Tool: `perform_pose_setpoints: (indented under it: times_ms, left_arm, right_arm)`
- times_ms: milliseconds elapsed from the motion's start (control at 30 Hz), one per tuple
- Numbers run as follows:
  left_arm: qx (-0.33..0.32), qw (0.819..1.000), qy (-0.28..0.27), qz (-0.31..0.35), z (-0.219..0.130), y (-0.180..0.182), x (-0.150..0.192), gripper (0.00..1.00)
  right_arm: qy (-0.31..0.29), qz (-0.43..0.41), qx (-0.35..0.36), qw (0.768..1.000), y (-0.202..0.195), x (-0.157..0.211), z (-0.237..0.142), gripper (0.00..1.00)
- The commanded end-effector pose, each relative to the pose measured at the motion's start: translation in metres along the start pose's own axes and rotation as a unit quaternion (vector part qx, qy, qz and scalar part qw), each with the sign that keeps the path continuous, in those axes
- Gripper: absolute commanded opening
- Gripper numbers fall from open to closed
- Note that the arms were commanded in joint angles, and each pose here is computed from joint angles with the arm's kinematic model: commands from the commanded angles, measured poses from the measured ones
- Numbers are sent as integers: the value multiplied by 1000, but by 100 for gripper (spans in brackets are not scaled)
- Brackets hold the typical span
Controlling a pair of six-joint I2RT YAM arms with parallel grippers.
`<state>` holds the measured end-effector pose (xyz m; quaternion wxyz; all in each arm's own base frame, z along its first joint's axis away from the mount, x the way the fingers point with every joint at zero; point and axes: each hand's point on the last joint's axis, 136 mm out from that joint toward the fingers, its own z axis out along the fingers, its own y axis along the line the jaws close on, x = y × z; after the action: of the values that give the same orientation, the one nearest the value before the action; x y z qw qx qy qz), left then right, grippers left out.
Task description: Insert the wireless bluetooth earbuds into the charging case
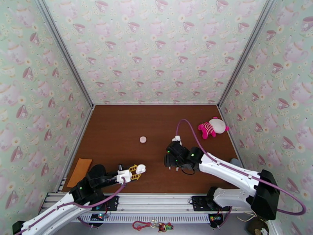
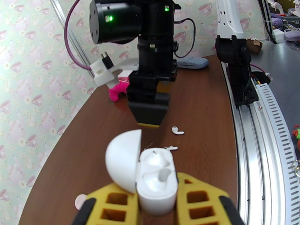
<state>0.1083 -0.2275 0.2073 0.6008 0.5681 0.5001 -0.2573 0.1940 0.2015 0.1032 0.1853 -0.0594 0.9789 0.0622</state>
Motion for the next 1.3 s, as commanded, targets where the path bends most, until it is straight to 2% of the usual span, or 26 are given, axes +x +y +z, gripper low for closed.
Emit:
perform_pose_setpoints:
  times_ms: [0,233,633,1267]
  left_arm:
    - [-6,1000,0,8,0,0,2,0]
    - [-8,1000,3,11,1,0,3,0]
    - [-9,1000,5,15,1,0,5,0]
    - [-6,1000,11,15,2,-1,7,0]
  right_arm:
    - [6,11,10,1000,5,-5,7,78]
    - [43,27,11,999,18,1,34,66]
    - [66,28,27,997,26,3,58,48]
    - [84,22,58,995,22,10,81,34]
